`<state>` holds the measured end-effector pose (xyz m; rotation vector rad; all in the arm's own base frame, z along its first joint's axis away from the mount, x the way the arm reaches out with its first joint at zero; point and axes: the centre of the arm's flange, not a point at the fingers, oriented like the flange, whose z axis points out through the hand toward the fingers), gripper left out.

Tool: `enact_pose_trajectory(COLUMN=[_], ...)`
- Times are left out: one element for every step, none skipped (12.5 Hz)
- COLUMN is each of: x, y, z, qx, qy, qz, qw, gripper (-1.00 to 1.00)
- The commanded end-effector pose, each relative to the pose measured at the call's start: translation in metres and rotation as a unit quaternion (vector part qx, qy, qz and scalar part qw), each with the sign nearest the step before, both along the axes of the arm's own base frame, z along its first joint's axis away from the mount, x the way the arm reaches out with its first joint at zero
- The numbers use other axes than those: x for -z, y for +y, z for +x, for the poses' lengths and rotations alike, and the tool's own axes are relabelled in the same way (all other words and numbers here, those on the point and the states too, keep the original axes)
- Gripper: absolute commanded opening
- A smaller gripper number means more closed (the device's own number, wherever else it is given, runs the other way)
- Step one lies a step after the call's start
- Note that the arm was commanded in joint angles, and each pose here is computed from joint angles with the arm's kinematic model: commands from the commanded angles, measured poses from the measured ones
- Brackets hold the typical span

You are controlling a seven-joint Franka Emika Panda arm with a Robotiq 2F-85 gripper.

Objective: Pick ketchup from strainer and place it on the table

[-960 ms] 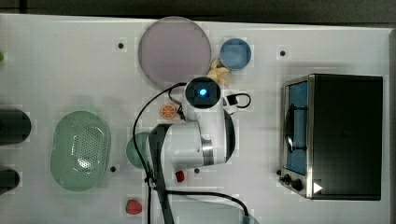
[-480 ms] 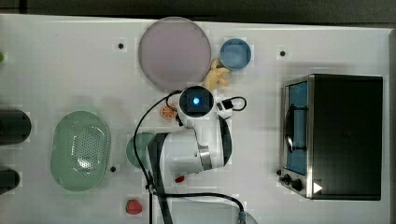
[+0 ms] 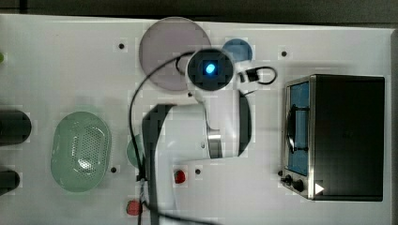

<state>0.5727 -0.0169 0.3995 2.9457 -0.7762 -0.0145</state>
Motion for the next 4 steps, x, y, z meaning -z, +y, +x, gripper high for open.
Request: enact_pose_trajectory(x=[-0.081, -0.101, -0.122, -0.142], y=[0.029, 0.032, 0.031, 0.031], z=[-0.003, -0.003, -0.001, 0.002], qx=[0.032, 0.052, 0.053, 0.054], qy=[0.001, 0.003, -0.01, -0.028], qz=[0.03, 0.048, 0.049, 0.049], qw=[0.999, 0.997, 0.997, 0.997], gripper=[1.0, 1.0, 1.0, 1.0])
